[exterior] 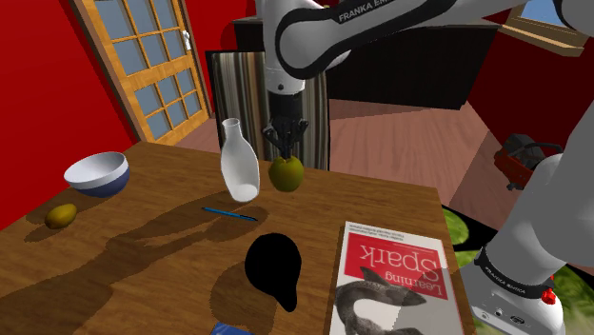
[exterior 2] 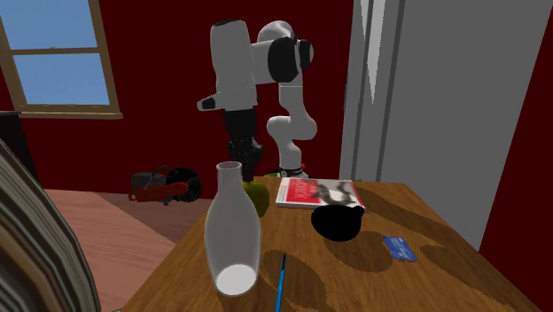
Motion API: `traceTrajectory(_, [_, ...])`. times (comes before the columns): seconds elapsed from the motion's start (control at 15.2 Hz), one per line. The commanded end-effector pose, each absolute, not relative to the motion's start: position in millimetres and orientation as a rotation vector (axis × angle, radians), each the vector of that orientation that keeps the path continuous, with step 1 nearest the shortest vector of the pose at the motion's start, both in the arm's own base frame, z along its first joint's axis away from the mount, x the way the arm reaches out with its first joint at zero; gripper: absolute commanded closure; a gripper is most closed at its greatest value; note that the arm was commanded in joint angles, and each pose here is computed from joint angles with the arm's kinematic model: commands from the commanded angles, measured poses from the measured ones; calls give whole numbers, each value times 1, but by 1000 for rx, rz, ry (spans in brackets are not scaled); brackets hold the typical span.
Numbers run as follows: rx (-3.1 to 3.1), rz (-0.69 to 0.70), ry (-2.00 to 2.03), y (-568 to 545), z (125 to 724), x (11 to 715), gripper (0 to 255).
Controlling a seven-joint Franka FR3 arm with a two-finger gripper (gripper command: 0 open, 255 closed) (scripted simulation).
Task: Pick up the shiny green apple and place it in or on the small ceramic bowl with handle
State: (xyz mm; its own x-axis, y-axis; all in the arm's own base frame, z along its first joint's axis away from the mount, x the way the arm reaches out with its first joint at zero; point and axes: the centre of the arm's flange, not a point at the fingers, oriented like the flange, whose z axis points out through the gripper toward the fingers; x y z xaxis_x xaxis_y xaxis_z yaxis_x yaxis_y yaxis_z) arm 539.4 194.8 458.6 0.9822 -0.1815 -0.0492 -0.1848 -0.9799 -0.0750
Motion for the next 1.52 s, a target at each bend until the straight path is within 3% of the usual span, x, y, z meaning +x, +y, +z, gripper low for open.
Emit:
traceTrajectory(0.0, [-3049, 65, 282, 194, 469, 538, 255])
traceTrajectory(0.99, [-3049, 65, 282, 194, 547, 538, 255])
traceTrajectory(1.45, [-3049, 65, 282, 262, 574, 482, 255])
